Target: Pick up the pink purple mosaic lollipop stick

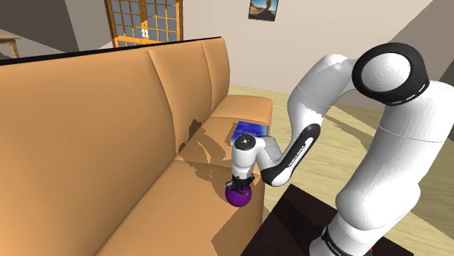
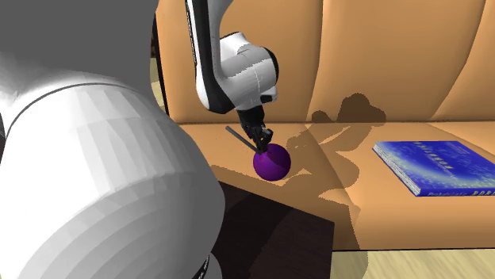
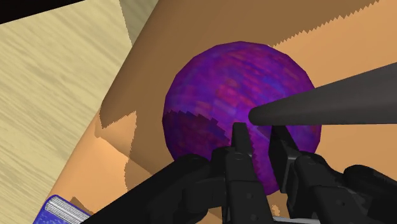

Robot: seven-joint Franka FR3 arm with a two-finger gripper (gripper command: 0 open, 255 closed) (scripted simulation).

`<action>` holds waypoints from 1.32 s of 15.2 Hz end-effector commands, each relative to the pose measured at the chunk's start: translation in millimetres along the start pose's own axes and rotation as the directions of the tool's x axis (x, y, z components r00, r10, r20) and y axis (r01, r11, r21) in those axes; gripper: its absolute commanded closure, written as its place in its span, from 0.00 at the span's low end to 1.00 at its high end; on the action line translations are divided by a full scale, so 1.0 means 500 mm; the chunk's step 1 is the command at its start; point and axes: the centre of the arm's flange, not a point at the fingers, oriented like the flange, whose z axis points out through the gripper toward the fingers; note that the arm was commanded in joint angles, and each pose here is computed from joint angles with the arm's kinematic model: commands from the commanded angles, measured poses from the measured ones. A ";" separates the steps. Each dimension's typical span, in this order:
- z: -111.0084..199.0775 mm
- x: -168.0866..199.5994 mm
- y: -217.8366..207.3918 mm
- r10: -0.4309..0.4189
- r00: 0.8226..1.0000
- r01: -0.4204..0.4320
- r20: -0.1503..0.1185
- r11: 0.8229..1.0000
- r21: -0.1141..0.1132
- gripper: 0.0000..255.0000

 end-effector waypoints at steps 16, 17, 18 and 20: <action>-0.092 0.021 0.019 0.000 1.000 0.000 0.000 1.000 0.000 1.00; -0.102 0.024 0.021 0.000 1.000 0.000 0.000 1.000 0.000 1.00; -0.112 0.026 0.023 0.000 1.000 0.000 0.000 1.000 0.000 1.00; -0.132 0.030 0.027 0.000 1.000 0.000 0.000 1.000 0.000 1.00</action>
